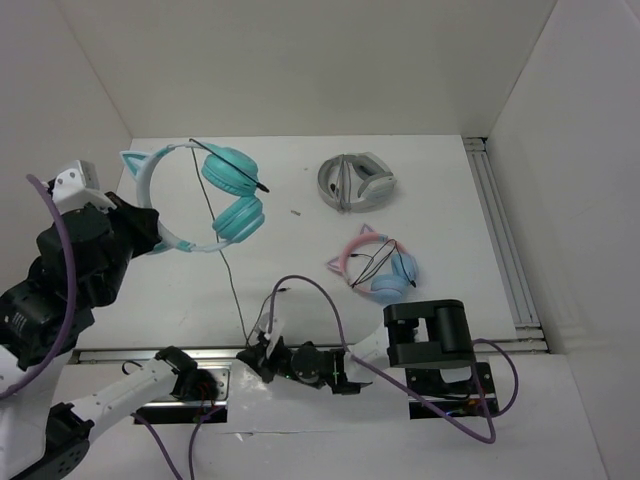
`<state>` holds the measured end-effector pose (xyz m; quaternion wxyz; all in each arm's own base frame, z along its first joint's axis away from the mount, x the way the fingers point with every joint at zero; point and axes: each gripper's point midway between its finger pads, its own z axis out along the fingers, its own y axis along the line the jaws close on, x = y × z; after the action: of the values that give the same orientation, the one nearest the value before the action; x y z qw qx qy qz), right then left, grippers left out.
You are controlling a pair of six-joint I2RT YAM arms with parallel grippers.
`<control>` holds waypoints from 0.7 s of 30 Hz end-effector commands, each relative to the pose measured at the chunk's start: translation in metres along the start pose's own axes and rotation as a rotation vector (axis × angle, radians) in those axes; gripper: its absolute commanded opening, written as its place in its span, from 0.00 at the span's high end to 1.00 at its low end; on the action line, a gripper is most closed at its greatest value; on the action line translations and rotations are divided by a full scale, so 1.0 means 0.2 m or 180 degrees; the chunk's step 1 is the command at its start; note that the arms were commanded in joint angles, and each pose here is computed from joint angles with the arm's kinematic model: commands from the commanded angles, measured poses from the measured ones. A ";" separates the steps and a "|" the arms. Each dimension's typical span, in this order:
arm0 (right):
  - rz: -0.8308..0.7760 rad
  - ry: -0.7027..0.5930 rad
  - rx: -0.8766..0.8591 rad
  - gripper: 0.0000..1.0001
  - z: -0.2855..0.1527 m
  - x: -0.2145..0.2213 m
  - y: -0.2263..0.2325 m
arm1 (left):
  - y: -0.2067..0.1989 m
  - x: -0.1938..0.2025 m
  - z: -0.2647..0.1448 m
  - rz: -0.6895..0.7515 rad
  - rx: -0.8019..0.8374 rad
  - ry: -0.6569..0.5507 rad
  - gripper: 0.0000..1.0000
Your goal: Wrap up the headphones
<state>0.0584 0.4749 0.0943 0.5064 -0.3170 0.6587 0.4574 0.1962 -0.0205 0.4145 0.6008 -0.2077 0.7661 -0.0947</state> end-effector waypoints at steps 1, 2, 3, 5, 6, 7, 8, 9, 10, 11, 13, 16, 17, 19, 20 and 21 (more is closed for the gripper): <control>-0.0212 -0.0157 0.0093 1.00 0.04 -0.15 0.14 | -0.06 -0.12 0.11 -0.0317 -0.0156 -0.0381 1.00; -0.0346 -0.0148 0.0098 1.00 0.03 -0.17 0.20 | -0.04 -0.07 0.15 -0.0260 -0.0232 -0.0345 1.00; -0.0431 -0.0121 0.0131 1.00 0.03 -0.21 0.24 | -0.04 -0.04 0.18 -0.0212 -0.0312 -0.0327 1.00; -0.0706 -0.0090 0.0207 1.00 -0.02 -0.25 0.31 | 0.02 0.05 0.24 -0.0154 -0.0525 -0.0285 1.00; -0.0753 -0.0133 0.0204 1.00 -0.04 -0.30 0.36 | 0.04 0.08 0.25 -0.0137 -0.0595 -0.0276 1.00; -0.0825 -0.0129 0.0162 1.00 -0.05 -0.33 0.39 | 0.05 0.11 0.27 -0.0093 -0.0626 -0.0235 1.00; -0.0877 -0.0121 0.0164 1.00 -0.07 -0.36 0.41 | 0.09 0.16 0.28 -0.0083 -0.0700 -0.0213 1.00; -0.0958 -0.0067 0.0169 1.00 -0.10 -0.38 0.43 | 0.10 0.17 0.28 -0.0115 -0.0704 -0.0211 1.00; -0.0932 -0.0110 0.0216 1.00 -0.09 -0.45 0.44 | 0.11 0.20 0.29 -0.0083 -0.0727 -0.0182 1.00; -0.0991 -0.0099 0.0219 1.00 -0.11 -0.48 0.46 | 0.15 0.23 0.28 -0.0057 -0.0792 -0.0157 1.00; -0.1053 -0.0128 0.0304 1.00 -0.13 -0.58 0.45 | 0.18 0.26 0.26 -0.0049 -0.0829 -0.0114 1.00; -0.1150 -0.0136 0.0339 1.00 -0.18 -0.73 0.47 | 0.26 0.33 0.25 0.0070 -0.0986 -0.0052 1.00; -0.1185 -0.0142 0.0369 1.00 -0.19 -0.77 0.47 | 0.29 0.34 0.23 0.0066 -0.0984 -0.0055 1.00; -0.1311 -0.0096 0.0377 1.00 -0.21 -0.83 0.46 | 0.33 0.40 0.24 0.0132 -0.1028 0.0002 1.00; -0.1283 -0.0161 0.0340 1.00 -0.21 -0.91 0.49 | 0.34 0.43 0.25 0.0169 -0.1053 0.0033 1.00; -0.1381 -0.0160 0.0342 1.00 -0.21 -0.93 0.50 | 0.35 0.45 0.24 0.0171 -0.1030 0.0066 1.00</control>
<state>0.0009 0.4759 0.2704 0.6062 -0.3994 0.5964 0.3425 0.2078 0.0063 0.2861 0.5285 -0.2418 0.8109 0.0680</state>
